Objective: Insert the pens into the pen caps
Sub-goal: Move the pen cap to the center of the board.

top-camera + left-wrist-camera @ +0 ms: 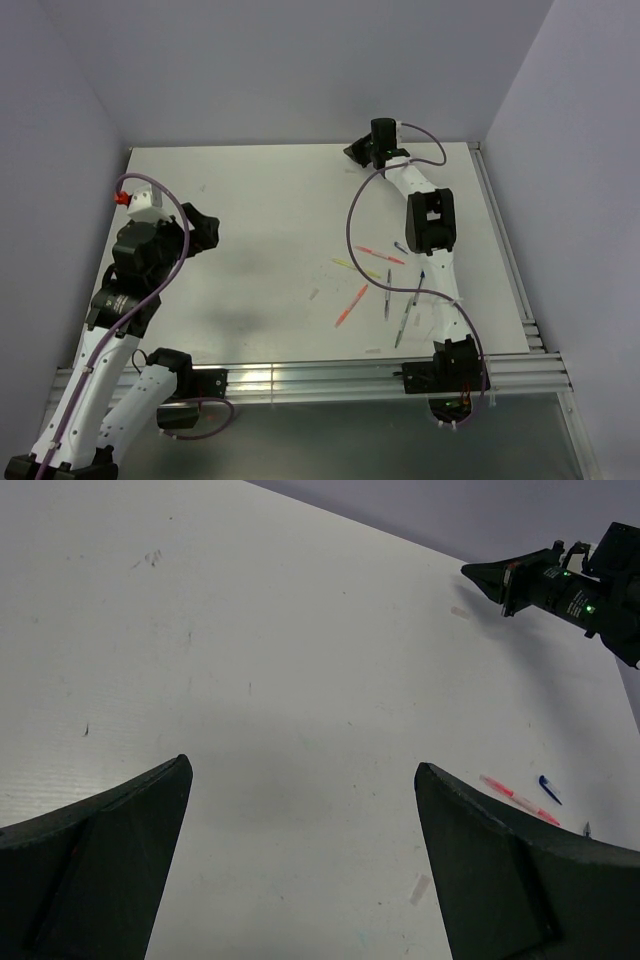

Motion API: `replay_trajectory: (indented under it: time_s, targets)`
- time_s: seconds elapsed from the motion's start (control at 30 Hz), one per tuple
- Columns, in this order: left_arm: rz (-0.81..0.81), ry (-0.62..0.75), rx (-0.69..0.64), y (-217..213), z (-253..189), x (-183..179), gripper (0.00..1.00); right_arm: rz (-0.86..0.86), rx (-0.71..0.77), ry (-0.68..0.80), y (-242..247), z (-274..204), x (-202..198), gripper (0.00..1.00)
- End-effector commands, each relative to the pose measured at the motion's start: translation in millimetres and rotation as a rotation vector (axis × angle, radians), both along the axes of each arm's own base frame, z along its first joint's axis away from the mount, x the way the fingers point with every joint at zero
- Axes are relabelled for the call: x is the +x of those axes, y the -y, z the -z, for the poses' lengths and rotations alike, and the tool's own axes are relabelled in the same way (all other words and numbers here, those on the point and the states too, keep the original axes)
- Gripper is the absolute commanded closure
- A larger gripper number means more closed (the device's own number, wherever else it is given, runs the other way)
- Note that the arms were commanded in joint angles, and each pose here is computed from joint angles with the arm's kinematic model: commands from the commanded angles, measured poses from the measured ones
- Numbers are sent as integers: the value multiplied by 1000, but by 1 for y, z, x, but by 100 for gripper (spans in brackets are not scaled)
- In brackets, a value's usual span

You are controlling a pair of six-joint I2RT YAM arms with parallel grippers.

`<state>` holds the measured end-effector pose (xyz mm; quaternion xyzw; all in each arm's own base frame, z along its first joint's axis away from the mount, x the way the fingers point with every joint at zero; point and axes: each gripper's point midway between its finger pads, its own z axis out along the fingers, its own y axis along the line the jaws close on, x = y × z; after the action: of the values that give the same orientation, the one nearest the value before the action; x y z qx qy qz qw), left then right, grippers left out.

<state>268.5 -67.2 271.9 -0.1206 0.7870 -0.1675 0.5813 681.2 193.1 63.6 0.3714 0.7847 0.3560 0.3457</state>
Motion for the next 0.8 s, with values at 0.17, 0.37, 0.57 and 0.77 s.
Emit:
replay_trajectory:
  time_s: [0.17,0.37,0.57,0.77]
  targets:
    - [1,28,8,1,-6,2,1,63,-16,-49,4,15,0,100]
    - [5,25,6,2,-5,3,1,95,-35,-85,8,29,-2,100]
    - [6,13,8,3,-2,4,1,133,-62,-106,13,27,-1,100]
    - [0,-5,9,4,3,8,1,155,-91,-171,19,32,-11,100]
